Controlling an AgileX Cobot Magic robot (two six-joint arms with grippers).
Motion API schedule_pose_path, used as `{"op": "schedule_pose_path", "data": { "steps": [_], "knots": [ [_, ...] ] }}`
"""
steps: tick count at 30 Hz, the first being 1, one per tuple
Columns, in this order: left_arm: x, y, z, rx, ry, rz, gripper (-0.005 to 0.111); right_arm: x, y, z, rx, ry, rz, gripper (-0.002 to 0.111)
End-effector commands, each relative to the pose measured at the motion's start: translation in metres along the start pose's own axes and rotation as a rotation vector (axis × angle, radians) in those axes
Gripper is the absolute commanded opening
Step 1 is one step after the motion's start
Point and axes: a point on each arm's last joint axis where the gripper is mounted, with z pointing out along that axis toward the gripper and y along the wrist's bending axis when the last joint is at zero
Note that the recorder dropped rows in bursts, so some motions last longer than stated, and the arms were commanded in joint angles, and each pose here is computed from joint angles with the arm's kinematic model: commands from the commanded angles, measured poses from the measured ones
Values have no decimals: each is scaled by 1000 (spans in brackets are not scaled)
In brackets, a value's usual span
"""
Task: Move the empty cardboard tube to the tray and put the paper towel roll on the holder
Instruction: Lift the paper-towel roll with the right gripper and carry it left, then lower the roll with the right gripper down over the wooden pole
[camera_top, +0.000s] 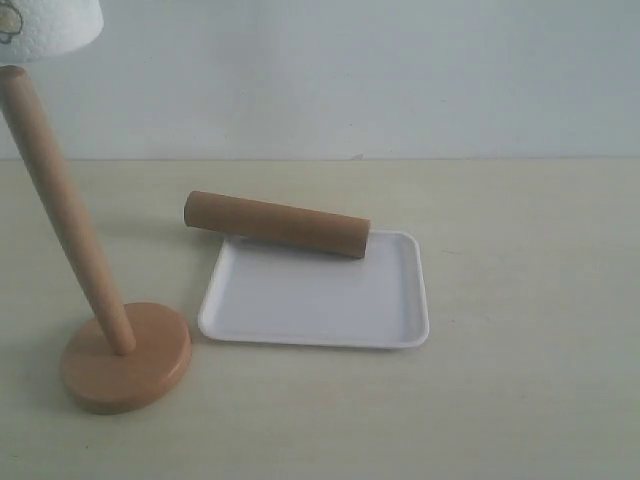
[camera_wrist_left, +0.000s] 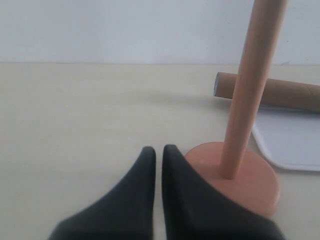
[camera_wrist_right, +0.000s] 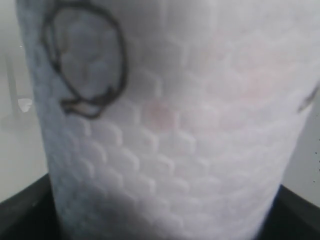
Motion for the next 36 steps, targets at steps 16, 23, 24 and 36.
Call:
{"op": "schedule_pose_path", "data": {
  "steps": [16, 23, 24, 36],
  "knots": [
    [1, 0, 0, -2, -1, 1, 4, 45, 5, 48, -36, 98, 92, 1],
    [1, 0, 0, -2, -1, 1, 4, 80, 7, 69, -44, 182, 68, 1],
    [1, 0, 0, -2, -1, 1, 4, 84, 7, 71, -44, 187, 69, 1],
    [1, 0, 0, -2, -1, 1, 4, 124, 6, 73, 8, 160, 90, 1]
  ]
}}
